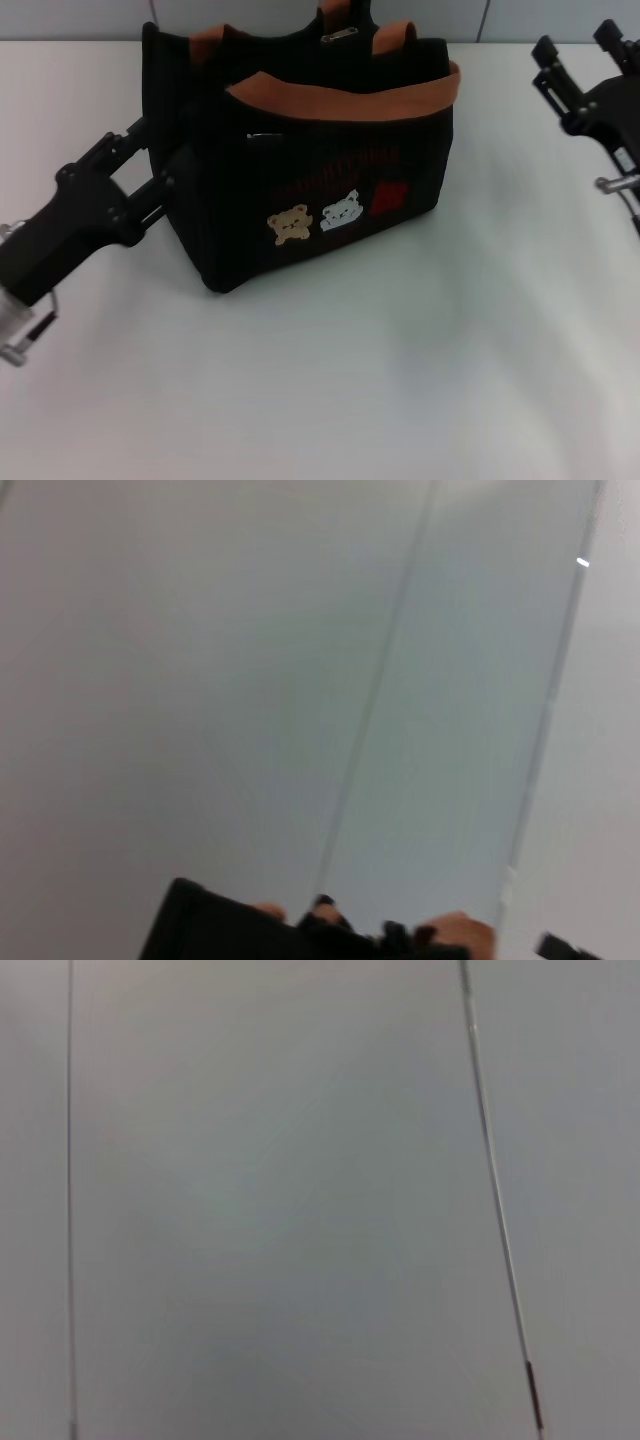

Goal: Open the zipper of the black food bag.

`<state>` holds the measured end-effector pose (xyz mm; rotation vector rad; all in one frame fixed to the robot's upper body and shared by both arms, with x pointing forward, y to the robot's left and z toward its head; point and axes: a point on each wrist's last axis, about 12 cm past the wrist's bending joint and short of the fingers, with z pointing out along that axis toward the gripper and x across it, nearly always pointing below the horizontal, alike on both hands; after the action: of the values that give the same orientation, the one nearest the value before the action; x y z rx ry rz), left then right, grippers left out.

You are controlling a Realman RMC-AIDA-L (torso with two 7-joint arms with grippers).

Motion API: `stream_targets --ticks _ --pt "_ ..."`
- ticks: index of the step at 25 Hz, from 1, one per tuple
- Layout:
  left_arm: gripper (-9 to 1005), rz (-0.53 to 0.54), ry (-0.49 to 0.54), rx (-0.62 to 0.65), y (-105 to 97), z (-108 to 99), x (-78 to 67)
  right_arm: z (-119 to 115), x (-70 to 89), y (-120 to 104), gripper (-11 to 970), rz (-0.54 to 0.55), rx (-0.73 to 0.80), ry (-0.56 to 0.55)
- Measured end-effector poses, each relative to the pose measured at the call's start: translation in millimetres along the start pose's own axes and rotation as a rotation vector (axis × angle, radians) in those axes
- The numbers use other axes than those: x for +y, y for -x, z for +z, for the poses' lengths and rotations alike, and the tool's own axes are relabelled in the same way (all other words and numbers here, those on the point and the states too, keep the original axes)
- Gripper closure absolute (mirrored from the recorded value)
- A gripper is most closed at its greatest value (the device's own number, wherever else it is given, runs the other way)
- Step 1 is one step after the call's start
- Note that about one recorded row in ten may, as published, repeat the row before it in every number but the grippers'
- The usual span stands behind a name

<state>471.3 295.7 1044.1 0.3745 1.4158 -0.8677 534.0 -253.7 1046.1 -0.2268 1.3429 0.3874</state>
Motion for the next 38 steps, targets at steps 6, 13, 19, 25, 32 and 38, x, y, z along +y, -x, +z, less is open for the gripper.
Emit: stream_targets --ticks 6,13,19,25,32,38 --pt "247 0.064 -0.169 0.118 25.7 -25.9 3.5 -19.4 -12.1 21.3 178 0.104 -0.028 0.26" --pt "174 0.086 -0.395 0.251 38.4 -43.5 -2.5 -35.2 8.8 46.0 129 0.075 0.17 1.001" --pt "181 0.092 -0.45 0.302 36.3 -38.2 -4.6 -28.5 23.5 44.5 132 0.085 0.249 1.155" --pt "181 0.088 -0.467 0.306 34.7 -34.5 -6.1 -26.5 27.3 43.7 132 0.086 0.253 1.172" --pt "181 0.081 -0.471 0.304 33.3 -33.8 -7.6 -28.2 27.8 42.8 132 0.094 0.256 1.171" --pt "181 0.075 -0.472 0.301 32.2 -33.3 -8.8 -29.1 27.6 42.6 132 0.097 0.255 1.167"
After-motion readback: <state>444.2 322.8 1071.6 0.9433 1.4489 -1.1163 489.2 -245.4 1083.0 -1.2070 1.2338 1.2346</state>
